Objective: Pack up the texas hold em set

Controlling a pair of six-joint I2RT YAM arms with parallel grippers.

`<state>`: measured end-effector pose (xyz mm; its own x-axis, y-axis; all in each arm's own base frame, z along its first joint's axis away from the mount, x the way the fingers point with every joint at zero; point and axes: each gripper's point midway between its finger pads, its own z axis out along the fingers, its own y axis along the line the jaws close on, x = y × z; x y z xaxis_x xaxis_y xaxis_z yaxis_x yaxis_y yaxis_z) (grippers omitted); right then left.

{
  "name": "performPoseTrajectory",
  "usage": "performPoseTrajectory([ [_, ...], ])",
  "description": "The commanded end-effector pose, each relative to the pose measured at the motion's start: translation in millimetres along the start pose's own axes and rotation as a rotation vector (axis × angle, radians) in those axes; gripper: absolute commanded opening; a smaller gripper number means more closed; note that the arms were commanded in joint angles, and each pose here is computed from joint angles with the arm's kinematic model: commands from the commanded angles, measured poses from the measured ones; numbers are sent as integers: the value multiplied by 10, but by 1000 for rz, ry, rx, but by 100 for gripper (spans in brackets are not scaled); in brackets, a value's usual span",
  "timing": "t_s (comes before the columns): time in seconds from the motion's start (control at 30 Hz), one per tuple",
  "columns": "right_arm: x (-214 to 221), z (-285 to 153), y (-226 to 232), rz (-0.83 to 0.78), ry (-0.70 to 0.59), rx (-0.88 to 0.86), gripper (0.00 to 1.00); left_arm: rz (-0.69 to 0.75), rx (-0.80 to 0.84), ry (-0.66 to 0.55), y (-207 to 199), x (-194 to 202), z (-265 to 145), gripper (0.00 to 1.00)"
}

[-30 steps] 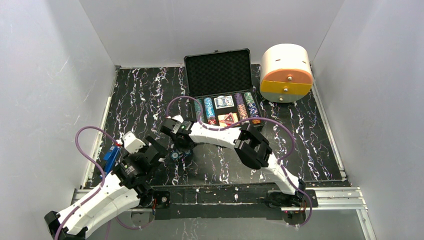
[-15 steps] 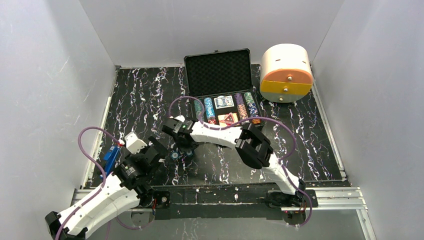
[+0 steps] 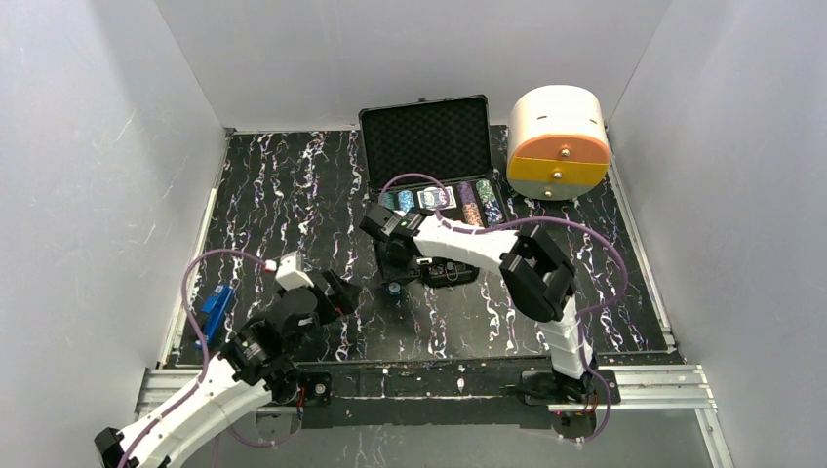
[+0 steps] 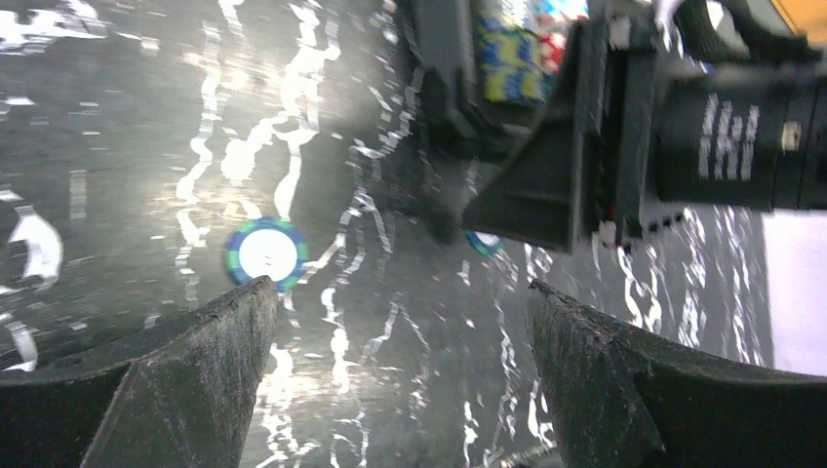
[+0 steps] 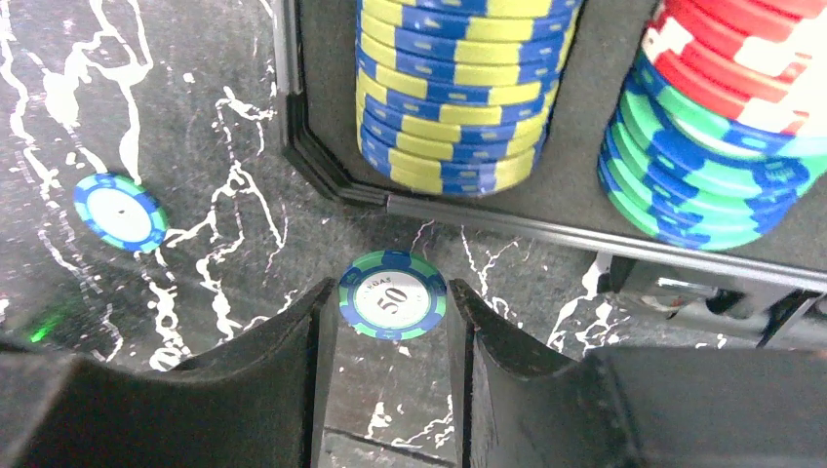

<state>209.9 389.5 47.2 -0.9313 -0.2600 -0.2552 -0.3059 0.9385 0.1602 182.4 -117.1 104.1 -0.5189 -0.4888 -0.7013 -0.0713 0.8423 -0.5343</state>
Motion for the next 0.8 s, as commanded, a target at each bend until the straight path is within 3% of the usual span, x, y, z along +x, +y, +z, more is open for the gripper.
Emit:
performPoseTrajectory([
  [0.0,-50,-234,164,63,-23,-113,46,88,230,135,-439,258,21,95],
  [0.13,-34,-296,151,99,-21,-152,47,71,277,221,-572,463,108,91],
  [0.47,-39,-350,178,154,-6,-225,47,-268,313,154,-756,460,383,81],
  [0.63,-55,-342,182,185,-2,-256,47,-320,270,139,-646,495,449,75],
  [0.77,-65,-337,193,200,-2,-266,47,-327,324,127,-750,470,461,63],
])
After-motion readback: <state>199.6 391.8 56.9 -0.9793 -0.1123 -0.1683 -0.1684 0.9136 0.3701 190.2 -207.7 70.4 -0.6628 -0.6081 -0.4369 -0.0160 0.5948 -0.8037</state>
